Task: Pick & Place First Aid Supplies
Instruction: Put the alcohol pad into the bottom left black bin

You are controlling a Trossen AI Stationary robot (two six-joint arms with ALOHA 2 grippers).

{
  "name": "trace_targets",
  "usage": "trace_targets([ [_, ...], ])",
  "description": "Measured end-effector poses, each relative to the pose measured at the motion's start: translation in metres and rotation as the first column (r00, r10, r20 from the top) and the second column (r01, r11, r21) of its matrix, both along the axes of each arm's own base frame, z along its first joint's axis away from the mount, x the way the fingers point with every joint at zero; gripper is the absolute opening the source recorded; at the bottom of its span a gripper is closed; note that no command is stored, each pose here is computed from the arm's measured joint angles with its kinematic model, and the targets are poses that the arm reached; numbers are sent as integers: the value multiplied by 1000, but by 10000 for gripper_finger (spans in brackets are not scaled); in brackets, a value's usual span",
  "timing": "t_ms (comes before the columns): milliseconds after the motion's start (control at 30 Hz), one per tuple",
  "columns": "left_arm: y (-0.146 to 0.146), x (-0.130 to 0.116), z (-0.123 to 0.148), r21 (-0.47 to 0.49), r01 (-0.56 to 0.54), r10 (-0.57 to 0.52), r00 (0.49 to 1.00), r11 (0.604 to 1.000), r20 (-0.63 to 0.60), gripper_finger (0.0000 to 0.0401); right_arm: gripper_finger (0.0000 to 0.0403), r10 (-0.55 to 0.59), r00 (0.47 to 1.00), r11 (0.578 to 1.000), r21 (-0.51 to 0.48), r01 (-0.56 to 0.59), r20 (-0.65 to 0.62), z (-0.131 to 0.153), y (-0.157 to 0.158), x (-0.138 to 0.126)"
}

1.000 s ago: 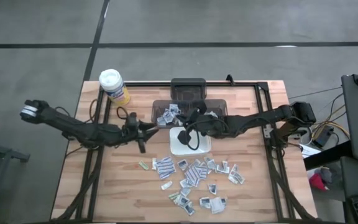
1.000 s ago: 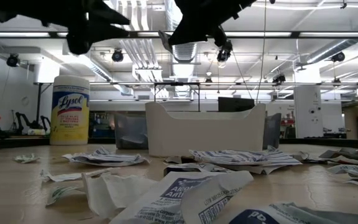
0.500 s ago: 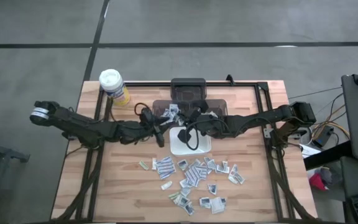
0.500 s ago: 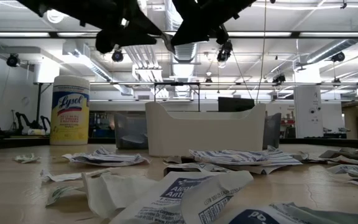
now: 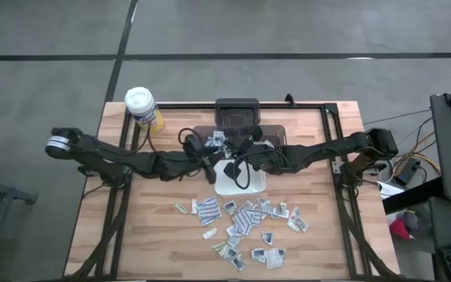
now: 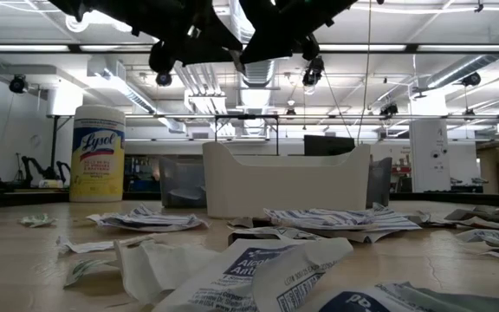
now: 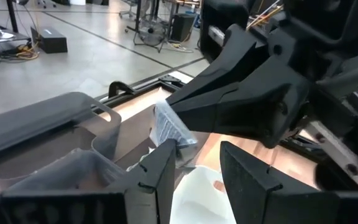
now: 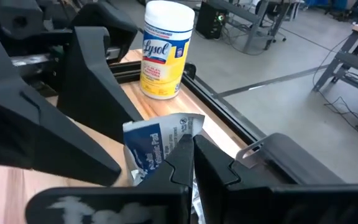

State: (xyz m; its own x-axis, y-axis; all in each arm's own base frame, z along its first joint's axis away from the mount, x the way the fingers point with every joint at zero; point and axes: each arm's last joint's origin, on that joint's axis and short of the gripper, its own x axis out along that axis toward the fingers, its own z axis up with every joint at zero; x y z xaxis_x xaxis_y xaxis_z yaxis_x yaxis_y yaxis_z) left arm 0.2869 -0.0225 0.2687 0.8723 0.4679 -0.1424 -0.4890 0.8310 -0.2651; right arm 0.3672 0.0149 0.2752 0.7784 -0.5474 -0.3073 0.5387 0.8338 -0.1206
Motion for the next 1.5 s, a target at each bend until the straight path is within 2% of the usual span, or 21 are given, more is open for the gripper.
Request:
trace_targets([
  [433, 14, 3, -3, -21, -55, 55, 999, 998, 1, 118, 8, 3, 1000, 1000, -7, -3, -9, 0, 0, 0],
  [567, 15, 3, -3, -25, -59, 59, 998, 998, 2, 85, 8, 3, 1000, 1000, -7, -3, -10, 0, 0, 0],
  [733, 15, 3, -3, -22, -26, 26, 1000, 999, -4, 12, 8, 3, 1000, 1000, -7, -4, -11, -1, 0, 0],
  [933, 16, 3, -4, -23, -17, 17, 1000, 1000, -13, 2, 9, 13, 999, 1000, -23, -14, -36, -2, 0, -1],
  [1233, 18, 0, -10, -18, -20, 18, 995, 1000, -95, 0, 25, 5, 986, 999, -33, -11, -166, 0, -3, -16],
  [1367, 26, -6, -12, -10, -53, 51, 986, 999, -159, 0, 34, 2, 966, 999, -31, -10, -259, 5, -4, -33],
  [1500, 37, -9, -14, 13, -68, 69, 959, 998, -274, 0, 32, -28, 937, 999, 13, 35, -348, 10, -6, -56],
])
